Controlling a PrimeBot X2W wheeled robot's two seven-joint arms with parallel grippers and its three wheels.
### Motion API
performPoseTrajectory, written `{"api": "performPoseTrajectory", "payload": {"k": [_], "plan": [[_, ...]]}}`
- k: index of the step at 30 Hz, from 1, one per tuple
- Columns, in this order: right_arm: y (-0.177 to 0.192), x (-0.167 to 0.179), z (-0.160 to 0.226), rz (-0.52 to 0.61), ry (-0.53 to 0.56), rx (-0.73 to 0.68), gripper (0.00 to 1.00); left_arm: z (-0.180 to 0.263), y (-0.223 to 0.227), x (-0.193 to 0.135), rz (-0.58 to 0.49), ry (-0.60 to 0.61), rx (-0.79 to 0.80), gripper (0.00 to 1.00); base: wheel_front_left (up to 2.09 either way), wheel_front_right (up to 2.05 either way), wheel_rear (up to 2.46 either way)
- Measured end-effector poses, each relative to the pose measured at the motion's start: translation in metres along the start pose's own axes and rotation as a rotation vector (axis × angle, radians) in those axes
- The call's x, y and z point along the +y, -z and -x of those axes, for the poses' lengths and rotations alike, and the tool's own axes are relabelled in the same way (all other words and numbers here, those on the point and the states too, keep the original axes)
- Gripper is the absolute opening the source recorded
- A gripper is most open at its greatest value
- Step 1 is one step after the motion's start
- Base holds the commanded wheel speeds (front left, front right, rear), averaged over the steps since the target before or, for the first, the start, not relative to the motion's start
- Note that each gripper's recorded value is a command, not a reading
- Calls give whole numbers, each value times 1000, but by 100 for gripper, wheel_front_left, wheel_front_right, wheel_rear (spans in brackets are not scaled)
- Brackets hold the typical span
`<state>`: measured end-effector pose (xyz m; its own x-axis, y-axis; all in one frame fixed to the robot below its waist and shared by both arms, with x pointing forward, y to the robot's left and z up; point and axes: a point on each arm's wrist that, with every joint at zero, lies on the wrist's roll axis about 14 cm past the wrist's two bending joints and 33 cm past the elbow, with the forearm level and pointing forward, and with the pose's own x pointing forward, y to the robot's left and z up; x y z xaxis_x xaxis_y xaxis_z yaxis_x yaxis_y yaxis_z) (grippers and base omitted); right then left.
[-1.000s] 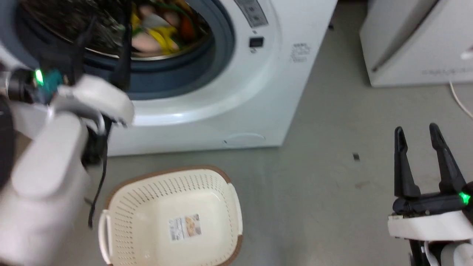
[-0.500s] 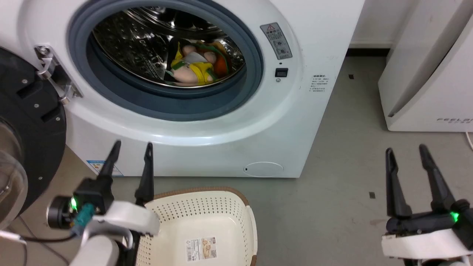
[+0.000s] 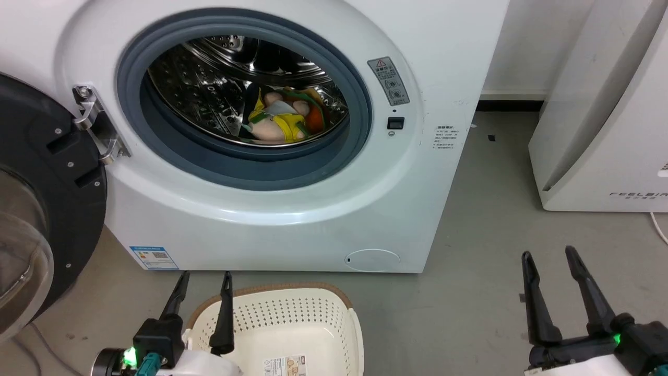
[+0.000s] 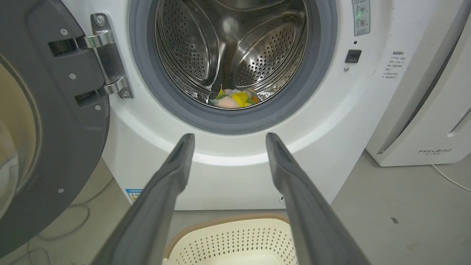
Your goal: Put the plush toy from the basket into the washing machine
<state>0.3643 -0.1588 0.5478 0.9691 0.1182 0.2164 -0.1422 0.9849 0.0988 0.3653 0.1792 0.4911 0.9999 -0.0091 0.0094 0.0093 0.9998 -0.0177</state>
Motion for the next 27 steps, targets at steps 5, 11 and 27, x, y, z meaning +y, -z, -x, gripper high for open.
{"api": "performPoseTrajectory", "payload": {"k": [5,11,27], "plan": [[4,2,5,-3,-3,17,100,5,0,4,-3,-12,-3,100,0,0,0],[6,1,6,-9,0,22,0,7,1,4,-7,-20,-6,0,0,0,0],[8,1,7,0,0,43,0,6,-1,3,-7,-18,0,0,0,0,0]]}}
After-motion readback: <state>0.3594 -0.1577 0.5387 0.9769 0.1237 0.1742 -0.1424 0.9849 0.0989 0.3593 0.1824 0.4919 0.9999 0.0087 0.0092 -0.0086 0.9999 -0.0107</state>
